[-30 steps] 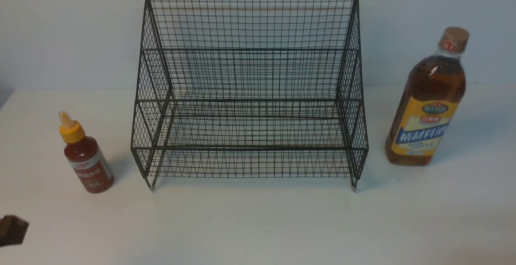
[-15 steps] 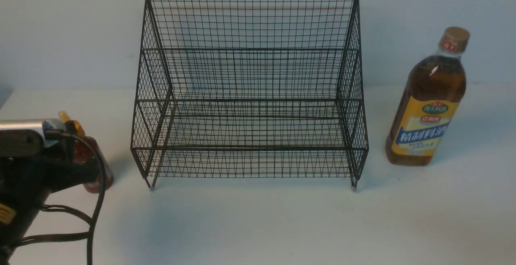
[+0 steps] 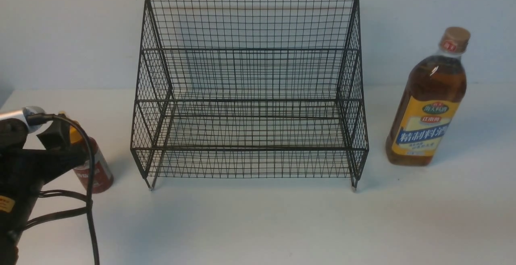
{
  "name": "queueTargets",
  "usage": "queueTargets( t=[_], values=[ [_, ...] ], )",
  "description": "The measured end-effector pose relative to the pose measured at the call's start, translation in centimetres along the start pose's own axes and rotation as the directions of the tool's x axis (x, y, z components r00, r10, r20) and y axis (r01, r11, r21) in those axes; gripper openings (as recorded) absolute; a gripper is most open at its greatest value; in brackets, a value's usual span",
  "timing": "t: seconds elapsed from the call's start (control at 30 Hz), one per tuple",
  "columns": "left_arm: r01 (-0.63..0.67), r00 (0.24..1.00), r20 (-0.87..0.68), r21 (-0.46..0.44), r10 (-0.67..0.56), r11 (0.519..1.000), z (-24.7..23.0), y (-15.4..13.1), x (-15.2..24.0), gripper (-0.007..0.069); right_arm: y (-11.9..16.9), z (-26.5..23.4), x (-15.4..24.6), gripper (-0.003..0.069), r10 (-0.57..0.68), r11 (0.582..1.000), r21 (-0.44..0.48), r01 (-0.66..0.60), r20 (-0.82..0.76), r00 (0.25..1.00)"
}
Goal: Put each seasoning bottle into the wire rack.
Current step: Use the left arm to grab the condiment bottle closest to it
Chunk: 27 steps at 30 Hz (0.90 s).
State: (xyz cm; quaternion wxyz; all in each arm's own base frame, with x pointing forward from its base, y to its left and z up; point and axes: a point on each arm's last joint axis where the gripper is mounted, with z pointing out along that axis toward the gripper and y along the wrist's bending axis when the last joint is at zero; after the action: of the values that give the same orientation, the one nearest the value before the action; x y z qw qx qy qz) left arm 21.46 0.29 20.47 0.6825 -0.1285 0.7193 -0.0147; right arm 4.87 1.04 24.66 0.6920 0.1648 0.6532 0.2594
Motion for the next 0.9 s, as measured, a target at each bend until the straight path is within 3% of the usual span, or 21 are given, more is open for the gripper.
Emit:
queueTargets(
  t=[0.13, 0.33, 0.53, 0.9],
  values=[
    [-0.004, 1.0, -0.018, -0.006, 0.003, 1.0, 1.0, -0.2, 0.3, 0.0492, 2.6, 1.0, -3.0, -0.0015, -0.265, 0.964, -0.037, 0.263, -0.063, 0.962],
    [0.009, 0.998, -0.058, -0.057, -0.013, 0.998, 3.1, -0.1, 1.3, 0.0492, 4.6, 3.5, -4.9, -0.0015, -0.495, 0.869, -0.131, 0.477, -0.202, 0.845],
    [-0.028, 0.995, -0.093, -0.09, 0.019, 0.996, 4.3, 0.0, 2.2, 0.0492, 5.1, 4.7, -5.0, -0.0015, -0.509, 0.86, -0.189, 0.474, -0.273, 0.816],
    [-0.069, 0.994, -0.094, -0.091, 0.061, 0.993, 6.9, -0.5, 2.5, 0.0492, 5.3, 4.8, -5.1, -0.0015, -0.524, 0.851, -0.2, 0.485, -0.261, 0.811]
  ],
)
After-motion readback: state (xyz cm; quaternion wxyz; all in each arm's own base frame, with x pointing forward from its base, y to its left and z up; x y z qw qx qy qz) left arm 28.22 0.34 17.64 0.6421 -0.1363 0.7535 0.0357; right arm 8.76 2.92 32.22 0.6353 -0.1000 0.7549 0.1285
